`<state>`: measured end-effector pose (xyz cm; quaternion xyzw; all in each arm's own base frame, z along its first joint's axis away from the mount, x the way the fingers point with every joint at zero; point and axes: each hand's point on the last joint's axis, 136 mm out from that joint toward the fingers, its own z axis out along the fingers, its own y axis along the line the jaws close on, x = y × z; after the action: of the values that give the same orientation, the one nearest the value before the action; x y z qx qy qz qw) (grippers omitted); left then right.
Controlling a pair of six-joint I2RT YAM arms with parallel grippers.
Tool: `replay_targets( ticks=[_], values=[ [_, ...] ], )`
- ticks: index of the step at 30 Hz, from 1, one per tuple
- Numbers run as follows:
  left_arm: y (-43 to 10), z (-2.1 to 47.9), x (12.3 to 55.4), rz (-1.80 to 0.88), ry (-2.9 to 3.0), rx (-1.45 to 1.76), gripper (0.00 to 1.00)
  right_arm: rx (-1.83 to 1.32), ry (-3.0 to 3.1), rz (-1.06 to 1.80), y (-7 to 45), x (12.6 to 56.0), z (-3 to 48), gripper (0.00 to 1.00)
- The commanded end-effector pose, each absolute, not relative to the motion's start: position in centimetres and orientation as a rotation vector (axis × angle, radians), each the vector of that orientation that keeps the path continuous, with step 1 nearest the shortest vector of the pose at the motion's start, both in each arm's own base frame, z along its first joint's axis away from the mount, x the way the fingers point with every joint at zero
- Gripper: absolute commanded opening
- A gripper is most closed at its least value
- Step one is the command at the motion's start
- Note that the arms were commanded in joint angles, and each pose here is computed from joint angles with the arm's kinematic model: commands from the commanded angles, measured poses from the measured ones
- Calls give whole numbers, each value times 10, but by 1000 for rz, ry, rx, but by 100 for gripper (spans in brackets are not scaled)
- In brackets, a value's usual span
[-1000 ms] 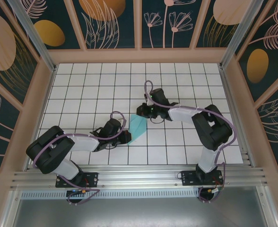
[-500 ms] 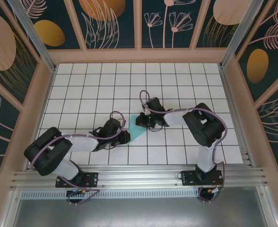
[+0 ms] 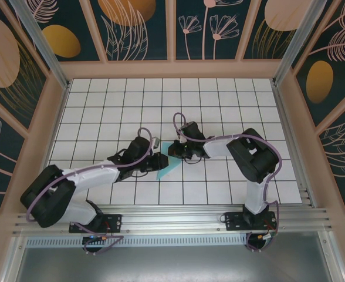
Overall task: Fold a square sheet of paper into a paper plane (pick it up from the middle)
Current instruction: Fourth fold the wing at the center of the table.
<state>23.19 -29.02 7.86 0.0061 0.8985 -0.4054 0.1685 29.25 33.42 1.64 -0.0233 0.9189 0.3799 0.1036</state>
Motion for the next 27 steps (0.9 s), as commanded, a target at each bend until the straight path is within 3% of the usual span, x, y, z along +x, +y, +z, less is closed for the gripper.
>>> replay_targets(
  ticks=[1, 11, 27],
  values=[
    [-304, 78, 240, -1250, 2556, -52, 18, 28, 2856, 897, 304, 273, -35, 10],
    [-303, 66, 254, -1331, 2547, -175, 20, 40, 2867, 899, 302, 266, -40, 11],
    [-253, -8, 216, -1078, 2753, -381, 17, 29, 2876, 843, 301, 272, -39, 11]
  ],
)
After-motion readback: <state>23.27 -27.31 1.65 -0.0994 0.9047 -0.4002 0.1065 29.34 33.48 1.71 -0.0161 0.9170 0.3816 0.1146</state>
